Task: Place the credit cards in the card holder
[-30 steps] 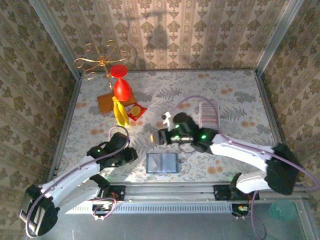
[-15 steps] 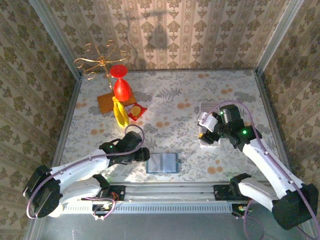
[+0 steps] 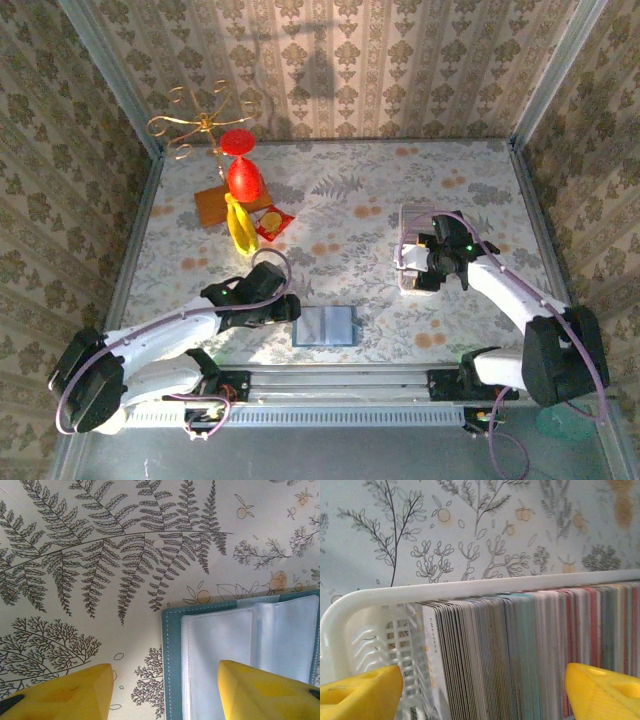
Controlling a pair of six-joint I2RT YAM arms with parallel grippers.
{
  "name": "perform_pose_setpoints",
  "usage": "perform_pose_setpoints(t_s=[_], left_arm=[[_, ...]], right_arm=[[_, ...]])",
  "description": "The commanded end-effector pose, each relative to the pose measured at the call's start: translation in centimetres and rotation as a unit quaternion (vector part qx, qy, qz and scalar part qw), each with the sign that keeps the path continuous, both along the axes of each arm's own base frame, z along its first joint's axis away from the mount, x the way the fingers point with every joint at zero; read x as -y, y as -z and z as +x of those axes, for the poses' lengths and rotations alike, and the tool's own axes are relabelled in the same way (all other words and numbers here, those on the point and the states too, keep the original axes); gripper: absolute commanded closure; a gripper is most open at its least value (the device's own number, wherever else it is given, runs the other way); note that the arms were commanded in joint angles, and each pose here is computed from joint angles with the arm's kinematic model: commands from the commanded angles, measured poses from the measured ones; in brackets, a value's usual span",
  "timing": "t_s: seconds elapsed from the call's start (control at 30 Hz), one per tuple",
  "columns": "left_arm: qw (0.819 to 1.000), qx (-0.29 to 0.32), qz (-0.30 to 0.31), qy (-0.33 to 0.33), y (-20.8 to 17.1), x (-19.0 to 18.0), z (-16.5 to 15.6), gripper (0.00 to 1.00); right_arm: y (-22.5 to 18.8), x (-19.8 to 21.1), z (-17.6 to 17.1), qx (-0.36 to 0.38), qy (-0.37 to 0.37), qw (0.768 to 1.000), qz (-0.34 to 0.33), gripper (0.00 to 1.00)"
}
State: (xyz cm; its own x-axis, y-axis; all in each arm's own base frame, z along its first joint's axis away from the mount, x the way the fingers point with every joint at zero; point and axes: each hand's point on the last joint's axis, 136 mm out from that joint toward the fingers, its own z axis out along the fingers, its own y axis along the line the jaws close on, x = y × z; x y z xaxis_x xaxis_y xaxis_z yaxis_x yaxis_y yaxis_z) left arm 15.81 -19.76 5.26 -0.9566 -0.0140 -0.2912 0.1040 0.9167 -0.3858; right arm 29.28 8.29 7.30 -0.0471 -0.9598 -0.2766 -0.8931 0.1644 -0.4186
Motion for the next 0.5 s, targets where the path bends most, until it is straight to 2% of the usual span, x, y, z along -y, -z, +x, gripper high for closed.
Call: perform_pose_setpoints(t_s=[0.0,0.1,0.3,0.47], left_arm=[[1.000,0.002,0.004,-0.003,-0.2,0.1,0.2,0.43],[1.000,0.002,0.001,-0.004,-0.2,0.3,0.3,0.43],[1.000,-0.003,0.001,-0.012,0.1,0.2,0.3,0.44],[1.000,-0.004,-0.003,-0.012,0.2,0.3,0.2,0.44]], right_arm=[[0.0,0.0,1.4,0.023,-0.027,0.999,-0.017,0.15],[0.5,0.2,2.0,0.021,-0.033,0.999,-0.030,0.20],[0.6,0.4,1.6,0.016,-0.044,0.998,-0.041,0.44],[0.5,0.4,0.4,0.005,-0.053,0.998,-0.041,0.58]])
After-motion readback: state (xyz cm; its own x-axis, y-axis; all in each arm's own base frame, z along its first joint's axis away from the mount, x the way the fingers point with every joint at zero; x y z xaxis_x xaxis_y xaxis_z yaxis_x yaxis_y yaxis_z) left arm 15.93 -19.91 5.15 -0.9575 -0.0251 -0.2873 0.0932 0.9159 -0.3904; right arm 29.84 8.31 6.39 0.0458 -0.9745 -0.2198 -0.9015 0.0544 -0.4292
